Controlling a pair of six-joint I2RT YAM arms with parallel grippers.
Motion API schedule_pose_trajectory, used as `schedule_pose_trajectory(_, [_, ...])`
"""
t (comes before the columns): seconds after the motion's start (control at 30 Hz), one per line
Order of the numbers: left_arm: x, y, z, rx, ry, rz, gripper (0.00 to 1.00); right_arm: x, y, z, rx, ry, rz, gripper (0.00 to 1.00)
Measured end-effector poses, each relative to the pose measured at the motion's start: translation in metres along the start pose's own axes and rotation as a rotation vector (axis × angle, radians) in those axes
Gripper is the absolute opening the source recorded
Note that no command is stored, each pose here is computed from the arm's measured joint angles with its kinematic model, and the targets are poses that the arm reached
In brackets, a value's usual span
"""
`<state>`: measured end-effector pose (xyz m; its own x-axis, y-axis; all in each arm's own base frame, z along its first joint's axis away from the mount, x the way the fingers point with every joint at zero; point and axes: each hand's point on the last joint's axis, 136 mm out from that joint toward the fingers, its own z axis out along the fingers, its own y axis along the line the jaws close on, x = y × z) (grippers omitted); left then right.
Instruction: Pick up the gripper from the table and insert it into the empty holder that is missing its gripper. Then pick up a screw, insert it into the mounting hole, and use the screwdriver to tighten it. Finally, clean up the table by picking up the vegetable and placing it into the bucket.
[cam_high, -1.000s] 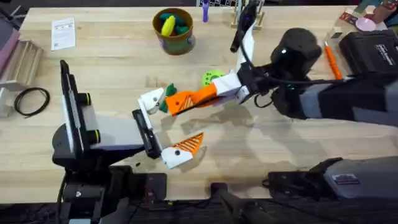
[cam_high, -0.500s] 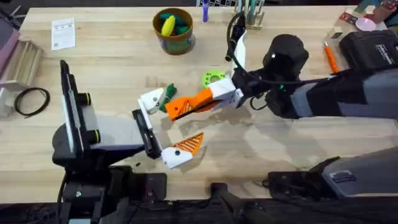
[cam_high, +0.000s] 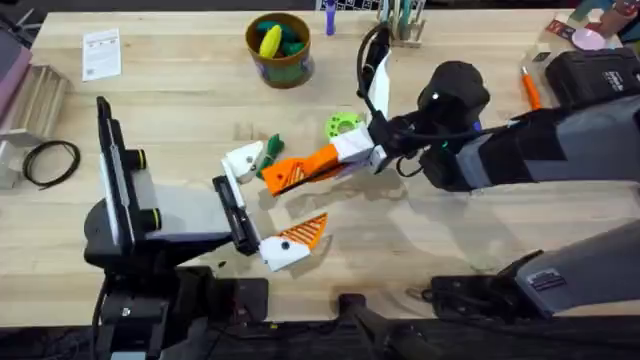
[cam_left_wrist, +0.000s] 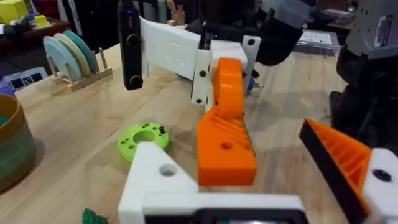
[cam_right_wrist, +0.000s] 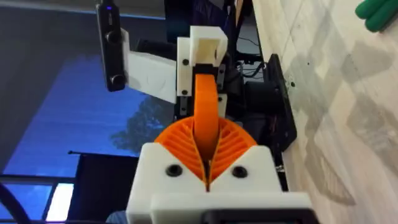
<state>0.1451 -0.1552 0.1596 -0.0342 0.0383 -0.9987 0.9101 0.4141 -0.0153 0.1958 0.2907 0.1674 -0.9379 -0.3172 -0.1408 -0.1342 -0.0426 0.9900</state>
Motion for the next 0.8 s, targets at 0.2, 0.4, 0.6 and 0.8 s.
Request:
schedule_pose_trajectory(0.2, [0.0,-0.0001,0.0,0.0,0.0,0.0,0.987,-0.0003,0.0001,0.0,0.0,-0.002,0.005,0.009])
schedule_pose_trajectory(0.4, [0.0,-0.0001,0.0,0.0,0.0,0.0,0.987,-0.0014,-0.0001,0.0,0.001,-0.008,0.009,0.009])
schedule_pose_trajectory(0.6, [0.0,-0.0001,0.0,0.0,0.0,0.0,0.987,-0.0031,0.0011,0.0002,0.001,-0.008,0.007,0.009])
schedule_pose_trajectory(0.8, [0.0,-0.0001,0.0,0.0,0.0,0.0,0.985,-0.0032,0.0012,0.0002,0.001,-0.008,0.012,0.009])
